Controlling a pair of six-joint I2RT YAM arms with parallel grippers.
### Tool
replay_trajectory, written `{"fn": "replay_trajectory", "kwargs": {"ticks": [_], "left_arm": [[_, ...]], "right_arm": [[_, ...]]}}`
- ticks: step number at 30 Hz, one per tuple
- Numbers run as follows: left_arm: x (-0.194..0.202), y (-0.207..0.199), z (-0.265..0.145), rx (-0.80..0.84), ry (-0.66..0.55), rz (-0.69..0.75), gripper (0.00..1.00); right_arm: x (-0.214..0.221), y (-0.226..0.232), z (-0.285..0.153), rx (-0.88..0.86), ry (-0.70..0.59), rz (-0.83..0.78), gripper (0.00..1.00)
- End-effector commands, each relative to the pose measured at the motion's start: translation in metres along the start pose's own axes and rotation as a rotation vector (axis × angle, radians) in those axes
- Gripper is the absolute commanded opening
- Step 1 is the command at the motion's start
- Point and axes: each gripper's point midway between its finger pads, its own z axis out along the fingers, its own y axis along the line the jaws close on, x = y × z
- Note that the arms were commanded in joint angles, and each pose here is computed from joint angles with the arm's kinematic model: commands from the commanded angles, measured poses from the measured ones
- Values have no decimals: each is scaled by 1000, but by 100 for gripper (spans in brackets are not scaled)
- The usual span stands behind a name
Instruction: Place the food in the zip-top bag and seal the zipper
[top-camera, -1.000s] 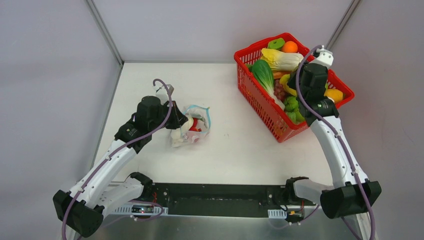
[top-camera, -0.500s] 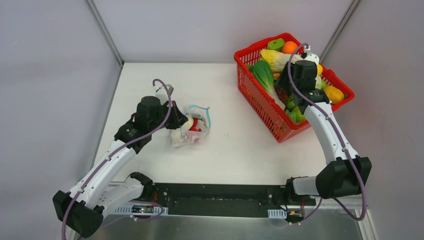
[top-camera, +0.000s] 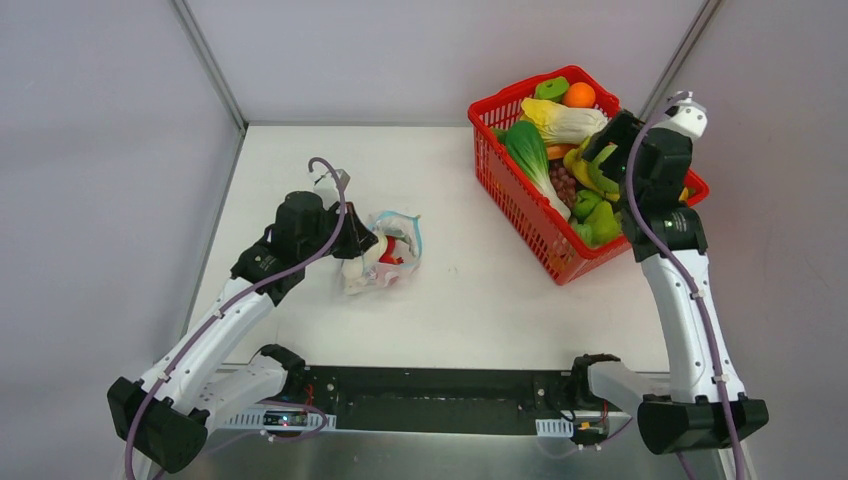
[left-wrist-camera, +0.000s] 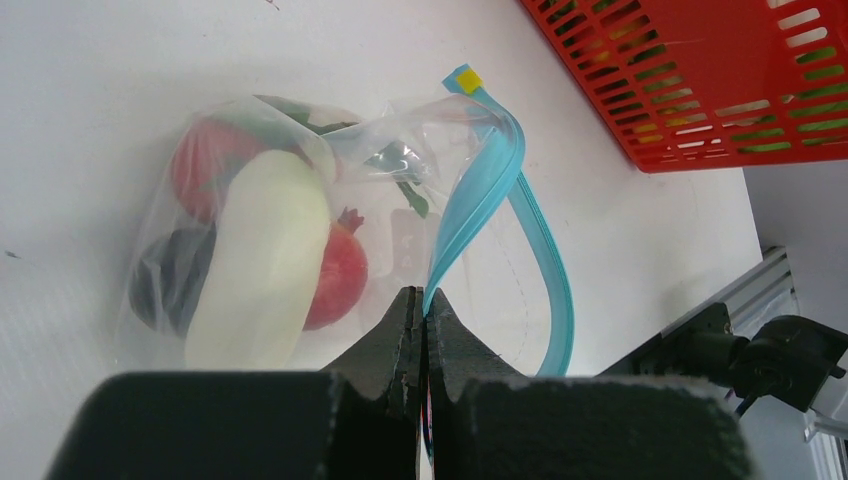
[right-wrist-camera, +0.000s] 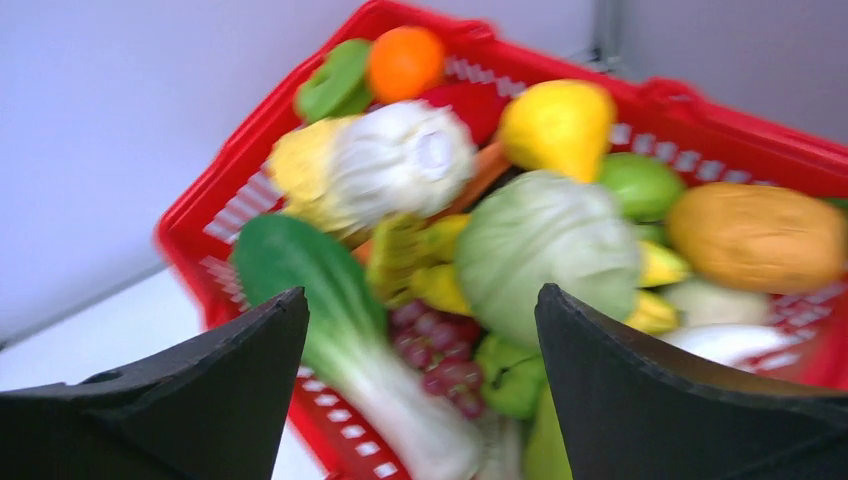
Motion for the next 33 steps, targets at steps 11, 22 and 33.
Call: {"fn": "replay_trajectory", "kwargs": {"ticks": [11, 22, 33], "left_arm": [[-12, -21, -5, 86, -5, 20, 0], [-13, -25, -7, 106, 1, 31, 0], [-19, -30, -13, 119, -19, 39, 0]], "right_arm": [[12, -70, 41, 95, 101, 157, 100], [38, -69, 53, 40, 182, 258, 87], [-12, -57, 13, -12, -3, 242, 25]]}}
